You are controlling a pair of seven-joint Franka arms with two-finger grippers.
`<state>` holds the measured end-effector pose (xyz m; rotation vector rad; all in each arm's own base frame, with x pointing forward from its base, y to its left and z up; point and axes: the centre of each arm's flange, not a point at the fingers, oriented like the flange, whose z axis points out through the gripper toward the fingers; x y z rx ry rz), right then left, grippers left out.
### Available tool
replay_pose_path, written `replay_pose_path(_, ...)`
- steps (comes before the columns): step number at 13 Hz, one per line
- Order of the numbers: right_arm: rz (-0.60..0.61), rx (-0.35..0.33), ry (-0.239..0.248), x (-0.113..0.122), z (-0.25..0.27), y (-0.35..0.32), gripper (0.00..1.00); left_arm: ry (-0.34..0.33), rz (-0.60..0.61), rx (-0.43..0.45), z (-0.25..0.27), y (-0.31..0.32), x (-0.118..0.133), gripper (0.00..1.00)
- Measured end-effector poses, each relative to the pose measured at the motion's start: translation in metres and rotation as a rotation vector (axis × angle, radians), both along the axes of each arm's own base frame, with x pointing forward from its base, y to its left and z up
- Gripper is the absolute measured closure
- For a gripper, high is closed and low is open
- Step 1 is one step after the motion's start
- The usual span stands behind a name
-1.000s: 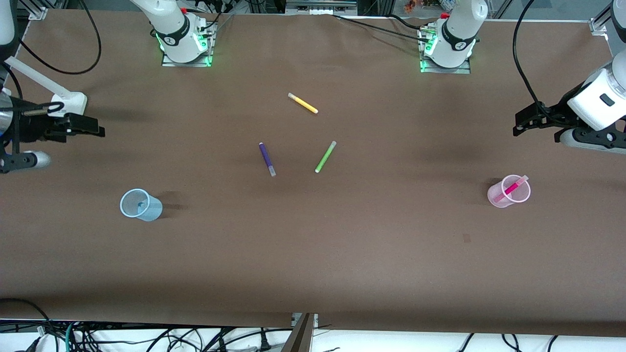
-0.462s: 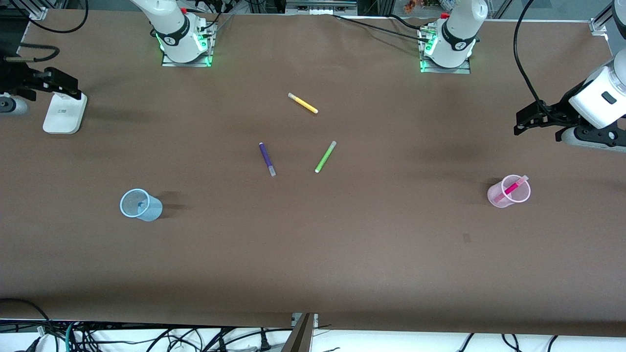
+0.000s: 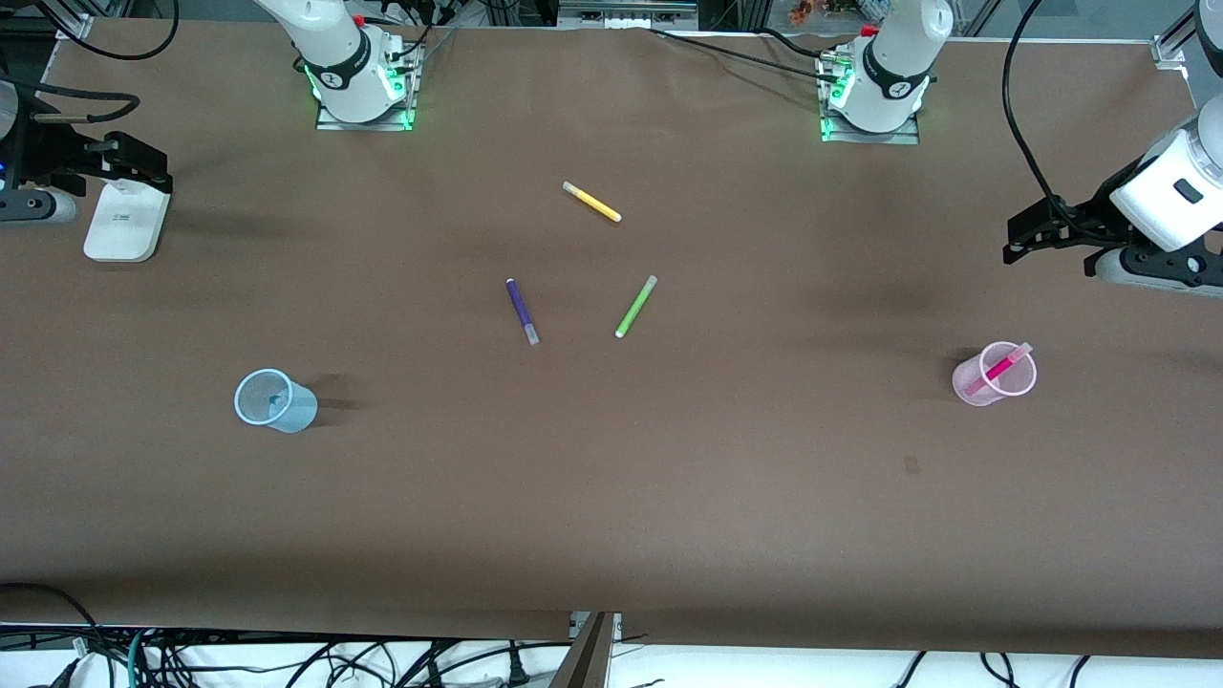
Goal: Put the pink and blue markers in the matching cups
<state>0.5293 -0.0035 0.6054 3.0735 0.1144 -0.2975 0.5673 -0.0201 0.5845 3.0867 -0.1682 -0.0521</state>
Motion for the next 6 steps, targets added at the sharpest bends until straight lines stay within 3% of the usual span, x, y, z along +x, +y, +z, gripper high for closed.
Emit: replay_pose_path(6,-0.034,-0.007,-0.011,0.0026,0.0000,0.0006,0.00,0.006,0.000,0.000,-0.0005,0.0000,-0.0007,0.00)
